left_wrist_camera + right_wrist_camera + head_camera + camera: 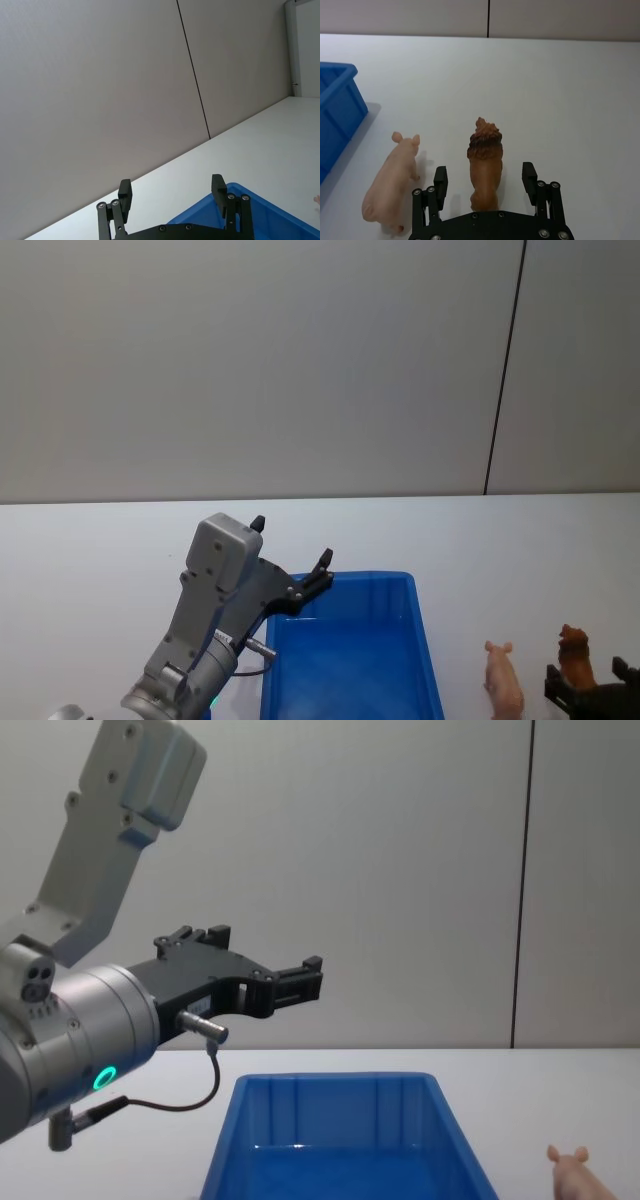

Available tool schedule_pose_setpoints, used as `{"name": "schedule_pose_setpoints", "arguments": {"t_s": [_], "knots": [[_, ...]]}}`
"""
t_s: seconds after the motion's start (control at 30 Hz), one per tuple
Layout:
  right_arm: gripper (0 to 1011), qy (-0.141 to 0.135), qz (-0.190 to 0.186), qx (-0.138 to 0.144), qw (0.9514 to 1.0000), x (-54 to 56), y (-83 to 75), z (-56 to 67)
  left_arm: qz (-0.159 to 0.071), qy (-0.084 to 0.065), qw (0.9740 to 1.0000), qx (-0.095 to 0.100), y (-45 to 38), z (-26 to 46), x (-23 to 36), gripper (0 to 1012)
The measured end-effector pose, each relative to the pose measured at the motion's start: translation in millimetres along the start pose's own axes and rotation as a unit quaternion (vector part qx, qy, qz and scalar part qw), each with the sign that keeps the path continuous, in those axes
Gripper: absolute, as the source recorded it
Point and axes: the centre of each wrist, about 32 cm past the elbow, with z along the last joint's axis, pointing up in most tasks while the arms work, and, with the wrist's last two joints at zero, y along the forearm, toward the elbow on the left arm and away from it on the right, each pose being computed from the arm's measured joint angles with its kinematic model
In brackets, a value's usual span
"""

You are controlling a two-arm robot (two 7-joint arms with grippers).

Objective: Pick up the two dolls from the table and place them into the box.

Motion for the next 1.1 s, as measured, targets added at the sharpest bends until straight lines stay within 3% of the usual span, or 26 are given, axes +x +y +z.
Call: {"name": "schedule_pose_setpoints", "arguments": {"t_s": [0.17, 0.27, 0.33, 0.43, 0.77, 1.1], "knots": [[843, 0.005, 0.000, -0.017, 0.9998, 0.4, 2.5, -6.1, 0.000, 0.000, 1.0000, 0.000, 0.0, 0.0, 0.0, 1003], [713, 0.007, 0.000, -0.023, 0.9997, 0.4, 3.1, -8.1, 0.000, 0.000, 1.0000, 0.000, 0.0, 0.0, 0.0, 1003], [705, 0.008, 0.000, -0.026, 0.9996, 0.4, 3.4, -9.0, 0.000, 0.000, 1.0000, 0.000, 0.0, 0.0, 0.0, 1003], [579, 0.010, -0.002, -0.031, 0.9995, 0.2, 3.6, -10.7, 0.000, 0.000, 1.0000, 0.000, 0.0, 0.0, 0.0, 1003], [287, 0.005, -0.002, -0.020, 0.9998, -1.6, 0.9, -7.9, 0.000, 0.000, 1.0000, 0.000, 0.0, 0.0, 0.0, 1003], [287, -0.010, 0.020, 0.031, 0.9993, -5.9, -2.9, 8.9, 0.000, 0.000, 1.0000, 0.000, 0.0, 0.0, 0.0, 1003]]}}
